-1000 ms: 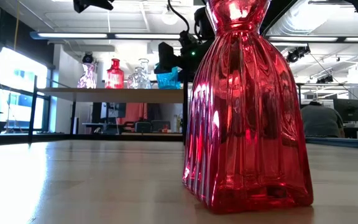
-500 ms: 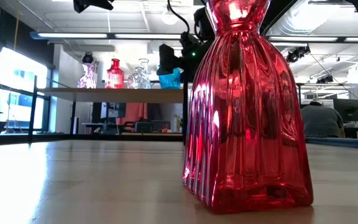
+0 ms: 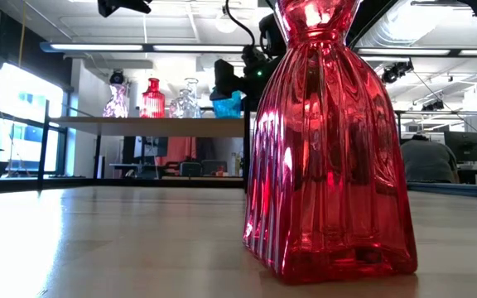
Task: Sort vases onto shelf
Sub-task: Put the bottom blue vase on the shelf aligned with the other blue vase
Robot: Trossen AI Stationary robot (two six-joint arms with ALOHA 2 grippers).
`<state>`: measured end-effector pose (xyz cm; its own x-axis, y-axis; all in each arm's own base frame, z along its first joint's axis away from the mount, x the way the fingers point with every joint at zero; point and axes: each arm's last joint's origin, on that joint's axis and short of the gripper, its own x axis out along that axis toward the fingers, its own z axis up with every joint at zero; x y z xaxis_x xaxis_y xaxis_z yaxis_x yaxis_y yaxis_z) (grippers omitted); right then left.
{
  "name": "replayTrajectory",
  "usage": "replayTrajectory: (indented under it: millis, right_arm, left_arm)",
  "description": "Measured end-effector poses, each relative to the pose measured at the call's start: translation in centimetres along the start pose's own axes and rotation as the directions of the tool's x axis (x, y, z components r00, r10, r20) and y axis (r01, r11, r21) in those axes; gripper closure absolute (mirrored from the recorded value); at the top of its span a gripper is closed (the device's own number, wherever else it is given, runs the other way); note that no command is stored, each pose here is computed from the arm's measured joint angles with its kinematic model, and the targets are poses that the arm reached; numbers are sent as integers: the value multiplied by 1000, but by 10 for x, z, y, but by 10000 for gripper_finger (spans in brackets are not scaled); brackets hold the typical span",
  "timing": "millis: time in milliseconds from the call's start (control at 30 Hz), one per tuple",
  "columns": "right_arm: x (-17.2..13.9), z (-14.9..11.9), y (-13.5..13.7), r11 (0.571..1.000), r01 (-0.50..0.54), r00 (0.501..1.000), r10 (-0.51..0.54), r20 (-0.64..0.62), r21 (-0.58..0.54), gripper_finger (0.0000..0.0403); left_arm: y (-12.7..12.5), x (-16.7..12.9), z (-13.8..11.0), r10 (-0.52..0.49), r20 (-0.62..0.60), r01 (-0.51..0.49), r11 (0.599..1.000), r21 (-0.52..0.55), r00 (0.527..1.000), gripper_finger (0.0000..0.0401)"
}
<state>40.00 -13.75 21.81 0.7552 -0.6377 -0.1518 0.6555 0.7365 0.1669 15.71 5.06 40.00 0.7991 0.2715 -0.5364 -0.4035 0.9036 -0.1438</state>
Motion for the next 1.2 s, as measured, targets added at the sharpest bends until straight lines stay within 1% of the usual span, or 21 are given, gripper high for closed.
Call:
replayTrajectory:
  millis: [233,400,800,1200]
  right_arm:
    - [0,0,0,1000,-4,1000,4,-1,0,114]
    - [0,0,0,1000,-5,1000,5,-1,22,106]
    - [0,-1,0,999,-5,1000,5,-6,36,63]
    - [0,-1,0,999,-7,1000,7,-3,52,36]
  left_arm:
    - [0,0,0,0,0,0,1000,0,1000,288]
    - [0,0,0,0,0,0,1000,0,1000,288]
    - [0,0,0,0,0,0,1000,0,1000,288]
    - [0,0,0,0,0,0,1000,0,1000,288]
